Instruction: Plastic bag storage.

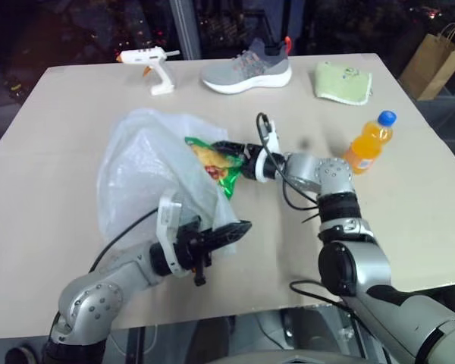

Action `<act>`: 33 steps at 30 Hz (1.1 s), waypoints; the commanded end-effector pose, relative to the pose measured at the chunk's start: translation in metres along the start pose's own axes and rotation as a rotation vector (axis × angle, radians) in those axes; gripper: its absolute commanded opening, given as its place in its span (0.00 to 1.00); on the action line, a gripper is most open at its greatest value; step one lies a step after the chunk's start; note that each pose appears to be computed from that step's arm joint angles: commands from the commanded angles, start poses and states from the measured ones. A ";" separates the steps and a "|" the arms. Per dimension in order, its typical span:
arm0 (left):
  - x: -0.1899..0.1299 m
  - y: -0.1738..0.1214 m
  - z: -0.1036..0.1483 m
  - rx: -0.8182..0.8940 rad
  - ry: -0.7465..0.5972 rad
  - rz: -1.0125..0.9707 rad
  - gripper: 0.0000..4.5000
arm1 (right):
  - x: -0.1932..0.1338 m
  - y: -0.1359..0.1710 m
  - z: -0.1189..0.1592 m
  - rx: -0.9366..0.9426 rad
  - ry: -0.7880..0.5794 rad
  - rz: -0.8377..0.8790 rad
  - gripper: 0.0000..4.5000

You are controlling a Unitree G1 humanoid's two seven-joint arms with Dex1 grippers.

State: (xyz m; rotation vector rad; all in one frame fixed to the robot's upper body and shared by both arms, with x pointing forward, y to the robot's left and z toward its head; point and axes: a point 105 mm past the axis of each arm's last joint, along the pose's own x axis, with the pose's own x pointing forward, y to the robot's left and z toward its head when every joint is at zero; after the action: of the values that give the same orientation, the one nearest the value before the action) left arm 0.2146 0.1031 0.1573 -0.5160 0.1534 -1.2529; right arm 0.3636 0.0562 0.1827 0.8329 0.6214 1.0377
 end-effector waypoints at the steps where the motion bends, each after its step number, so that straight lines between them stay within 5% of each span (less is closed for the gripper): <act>1: -0.004 -0.001 0.014 0.034 -0.050 -0.003 0.00 | -0.023 0.012 -0.012 -0.406 0.140 0.105 0.99; 6: -0.010 0.001 0.021 0.040 -0.078 0.018 0.00 | -0.069 -0.007 -0.001 -0.719 0.263 0.124 0.99; 10: -0.013 -0.001 0.020 0.037 -0.077 0.026 0.00 | -0.080 -0.019 0.028 -0.939 0.229 0.058 0.99; 17: -0.015 -0.007 0.016 0.025 -0.081 0.039 0.00 | -0.060 -0.011 0.067 -1.070 0.035 0.014 0.99; 25: -0.016 -0.008 0.013 0.026 -0.086 0.057 0.00 | -0.029 -0.016 0.066 -1.157 -0.025 -0.041 0.99; 33: -0.017 -0.003 0.015 0.032 -0.080 0.062 0.00 | -0.048 -0.026 0.100 -1.163 -0.168 -0.184 0.17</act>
State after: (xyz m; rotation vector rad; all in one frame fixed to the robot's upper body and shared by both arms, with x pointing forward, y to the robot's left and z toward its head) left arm 0.2132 0.1224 0.1616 -0.5478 0.1175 -1.1525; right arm 0.4307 -0.0172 0.1972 -0.1618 -0.0320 0.9811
